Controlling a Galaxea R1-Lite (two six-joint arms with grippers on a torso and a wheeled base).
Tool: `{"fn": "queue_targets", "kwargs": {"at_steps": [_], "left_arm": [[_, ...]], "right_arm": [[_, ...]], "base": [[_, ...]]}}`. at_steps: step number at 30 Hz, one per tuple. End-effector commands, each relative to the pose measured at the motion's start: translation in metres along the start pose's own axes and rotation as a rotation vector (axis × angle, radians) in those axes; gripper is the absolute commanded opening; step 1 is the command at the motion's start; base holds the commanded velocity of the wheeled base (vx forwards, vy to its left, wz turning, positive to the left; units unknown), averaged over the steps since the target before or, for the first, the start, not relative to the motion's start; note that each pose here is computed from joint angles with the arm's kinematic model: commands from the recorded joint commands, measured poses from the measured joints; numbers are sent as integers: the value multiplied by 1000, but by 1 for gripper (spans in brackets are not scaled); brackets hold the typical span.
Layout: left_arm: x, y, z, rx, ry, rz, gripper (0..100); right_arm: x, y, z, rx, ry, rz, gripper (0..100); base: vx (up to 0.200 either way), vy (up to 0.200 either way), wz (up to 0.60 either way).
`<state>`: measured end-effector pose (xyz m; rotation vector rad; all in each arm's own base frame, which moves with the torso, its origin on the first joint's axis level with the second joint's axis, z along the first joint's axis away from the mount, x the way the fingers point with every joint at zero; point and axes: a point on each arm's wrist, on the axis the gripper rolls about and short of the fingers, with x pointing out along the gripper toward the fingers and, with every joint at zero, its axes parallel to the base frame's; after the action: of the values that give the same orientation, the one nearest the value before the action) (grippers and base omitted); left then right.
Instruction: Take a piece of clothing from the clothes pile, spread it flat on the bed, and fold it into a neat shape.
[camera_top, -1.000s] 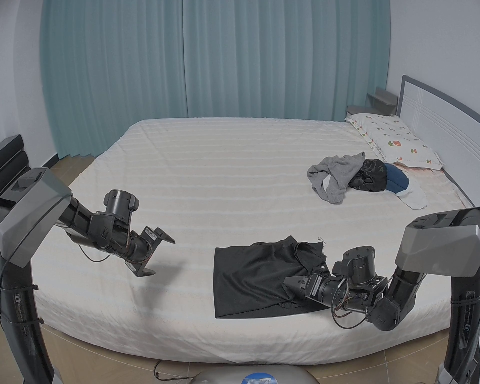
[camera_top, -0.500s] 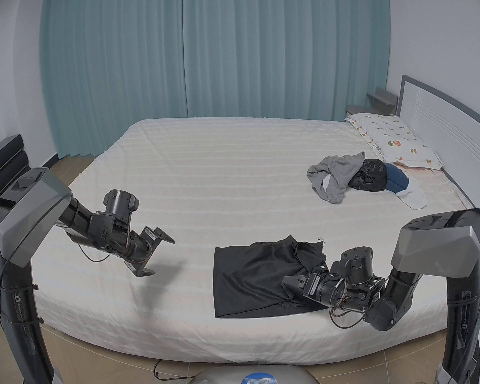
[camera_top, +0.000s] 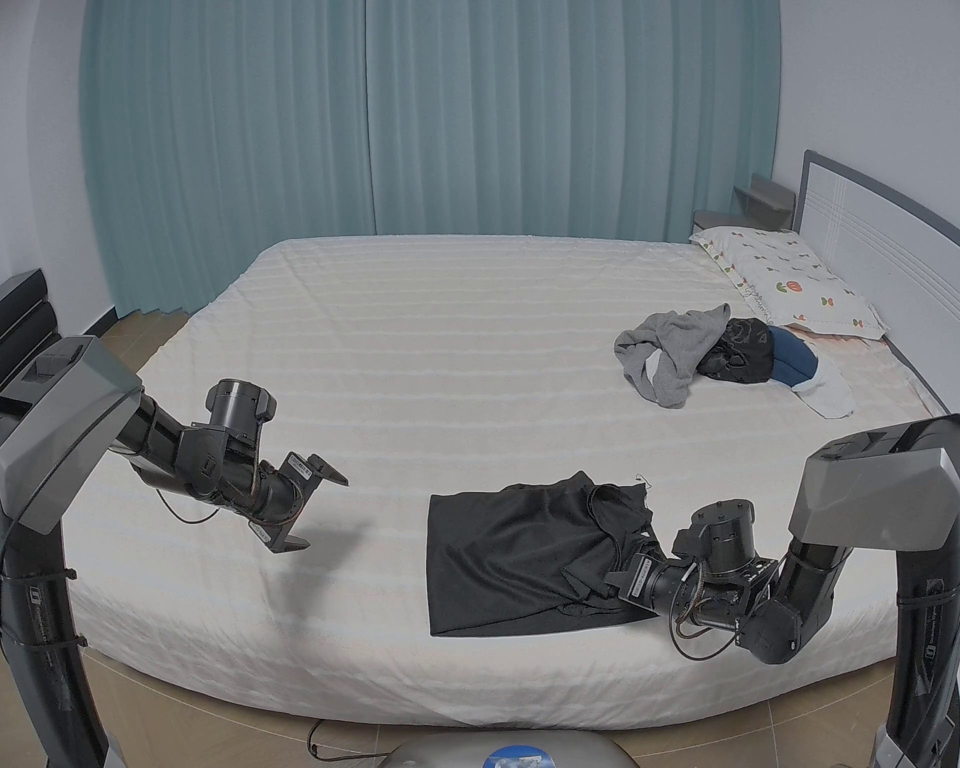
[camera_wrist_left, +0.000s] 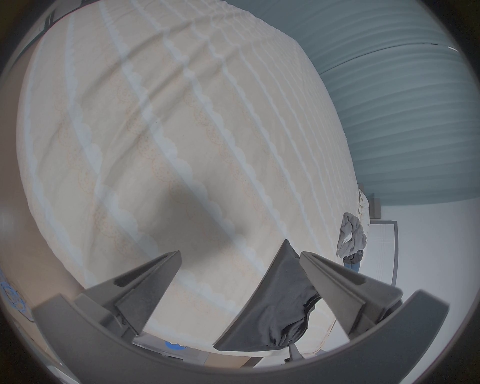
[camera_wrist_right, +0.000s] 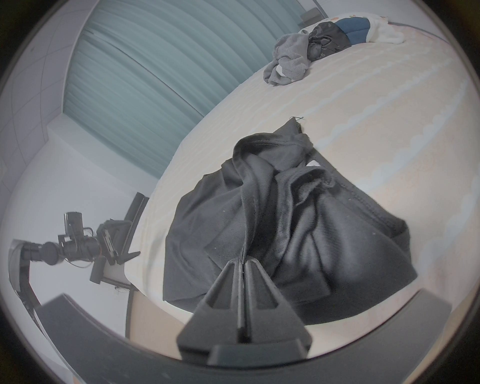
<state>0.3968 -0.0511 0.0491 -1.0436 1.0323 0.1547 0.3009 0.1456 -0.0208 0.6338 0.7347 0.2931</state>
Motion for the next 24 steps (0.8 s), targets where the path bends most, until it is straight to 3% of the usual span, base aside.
{"fn": "queue_targets", "kwargs": {"at_steps": [1,10,11,24], "left_arm": [[0,0,0,-1,1,1,100],[0,0,0,-1,1,1,100],[0,0,0,-1,1,1,100],[0,0,0,-1,0,0,100]], "right_arm": [[-8,-6,1,-28,-2,-26,0],[-32,-13,8,-102,-22,-65,0],[-37,-23,12,-146,-24,-94,0],[-48,-47,17,-200,-8,-153,0]], "base": [[0,0,0],[0,0,0],[0,0,0],[0,0,0]]}}
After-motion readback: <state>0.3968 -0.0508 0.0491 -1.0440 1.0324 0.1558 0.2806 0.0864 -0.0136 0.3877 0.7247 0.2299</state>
